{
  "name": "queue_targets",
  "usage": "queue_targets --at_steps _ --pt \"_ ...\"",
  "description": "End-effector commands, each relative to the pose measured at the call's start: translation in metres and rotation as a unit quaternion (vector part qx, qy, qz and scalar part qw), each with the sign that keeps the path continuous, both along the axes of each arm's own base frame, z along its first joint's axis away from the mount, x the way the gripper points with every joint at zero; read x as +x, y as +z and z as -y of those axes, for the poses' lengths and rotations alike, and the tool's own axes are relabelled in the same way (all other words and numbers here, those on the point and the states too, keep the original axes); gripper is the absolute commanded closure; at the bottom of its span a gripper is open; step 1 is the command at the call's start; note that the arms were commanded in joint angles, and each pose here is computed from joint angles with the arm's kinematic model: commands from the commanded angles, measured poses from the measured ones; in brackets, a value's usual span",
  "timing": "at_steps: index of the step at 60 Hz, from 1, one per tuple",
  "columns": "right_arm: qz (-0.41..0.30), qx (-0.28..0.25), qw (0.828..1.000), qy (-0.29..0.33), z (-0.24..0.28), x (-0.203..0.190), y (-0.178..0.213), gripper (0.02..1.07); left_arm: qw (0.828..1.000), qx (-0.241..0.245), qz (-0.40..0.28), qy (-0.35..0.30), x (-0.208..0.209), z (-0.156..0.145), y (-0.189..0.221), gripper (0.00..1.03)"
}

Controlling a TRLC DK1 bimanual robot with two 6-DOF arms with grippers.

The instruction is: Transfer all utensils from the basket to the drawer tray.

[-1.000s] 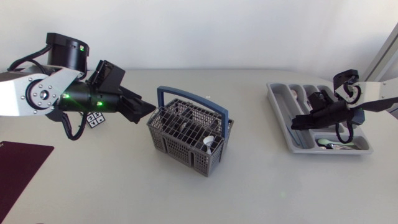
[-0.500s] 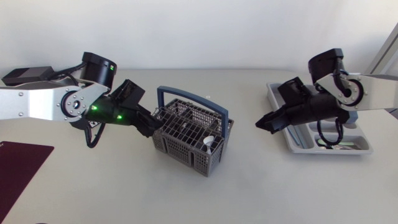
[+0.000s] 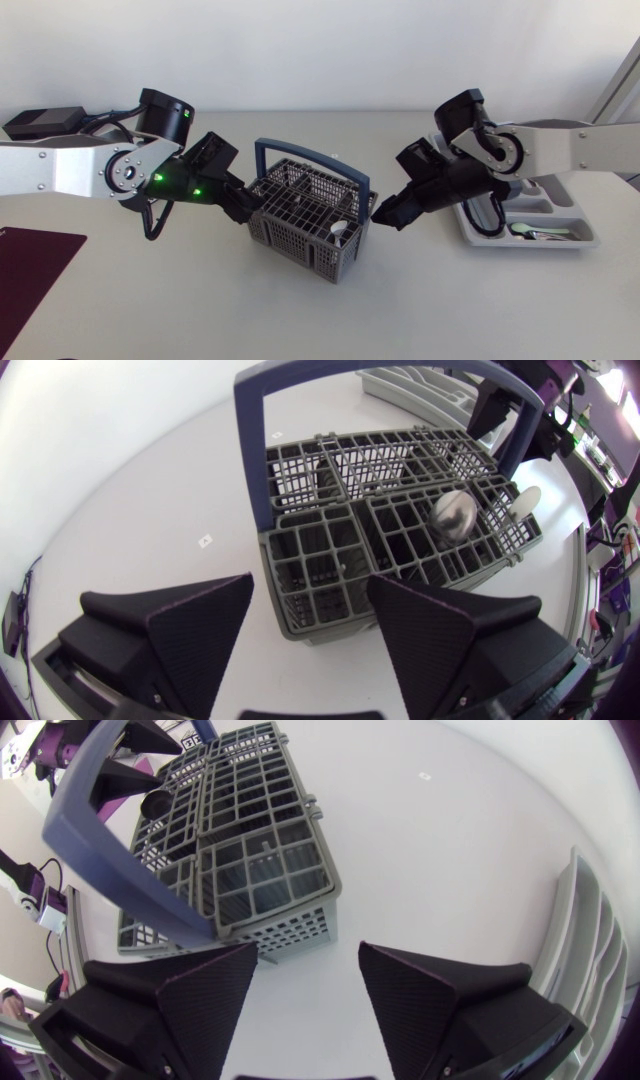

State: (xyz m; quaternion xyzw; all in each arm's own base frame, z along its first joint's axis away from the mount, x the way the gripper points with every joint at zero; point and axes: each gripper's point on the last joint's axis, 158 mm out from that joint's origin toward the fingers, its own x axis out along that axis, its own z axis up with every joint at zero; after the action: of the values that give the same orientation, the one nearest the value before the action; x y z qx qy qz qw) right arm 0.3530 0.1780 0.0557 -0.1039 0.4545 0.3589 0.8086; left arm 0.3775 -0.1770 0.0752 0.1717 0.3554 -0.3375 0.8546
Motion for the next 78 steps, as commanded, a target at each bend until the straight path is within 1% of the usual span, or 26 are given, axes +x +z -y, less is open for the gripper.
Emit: queue_targets --at_steps 1,10,18,29,40,49,59,66,78 --pt "-0.012 0.006 1.0 -0.01 -0.008 0.011 0.0 0.33 0.999 0.023 -0.028 -0.023 -0.026 -0.001 -0.022 0.23" --pt "0.0 0.015 1.0 -0.012 -0.021 0.033 0.011 0.33 0.998 0.028 -0.036 -0.037 -0.042 0.002 -0.024 0.23" --pt "0.002 0.015 1.0 -0.019 -0.025 0.051 0.013 0.33 0.998 0.031 -0.037 -0.045 -0.05 0.004 -0.023 0.23" --pt "0.002 0.007 1.0 -0.024 -0.027 0.066 0.012 0.33 0.998 0.033 -0.025 -0.046 -0.047 0.006 -0.016 0.23" --pt "-0.012 0.003 1.0 -0.023 -0.025 0.052 0.007 0.33 0.999 0.029 -0.005 -0.04 -0.033 0.007 -0.003 0.23" --pt "-0.009 0.002 0.999 -0.032 -0.014 0.042 0.01 0.33 0.999 0.017 0.021 -0.035 -0.03 0.008 0.019 0.23" --pt "0.008 -0.009 0.999 -0.041 0.002 0.03 0.019 0.33 0.998 0.004 0.056 -0.032 -0.032 0.006 0.046 0.23" --pt "0.032 -0.016 0.999 -0.033 0.01 0.018 0.032 0.33 0.996 -0.007 0.082 -0.032 -0.037 0.005 0.067 0.23" --pt "0.066 -0.017 0.998 -0.015 0.016 -0.002 0.053 0.33 0.995 -0.014 0.091 -0.05 -0.052 0.016 0.079 0.23"
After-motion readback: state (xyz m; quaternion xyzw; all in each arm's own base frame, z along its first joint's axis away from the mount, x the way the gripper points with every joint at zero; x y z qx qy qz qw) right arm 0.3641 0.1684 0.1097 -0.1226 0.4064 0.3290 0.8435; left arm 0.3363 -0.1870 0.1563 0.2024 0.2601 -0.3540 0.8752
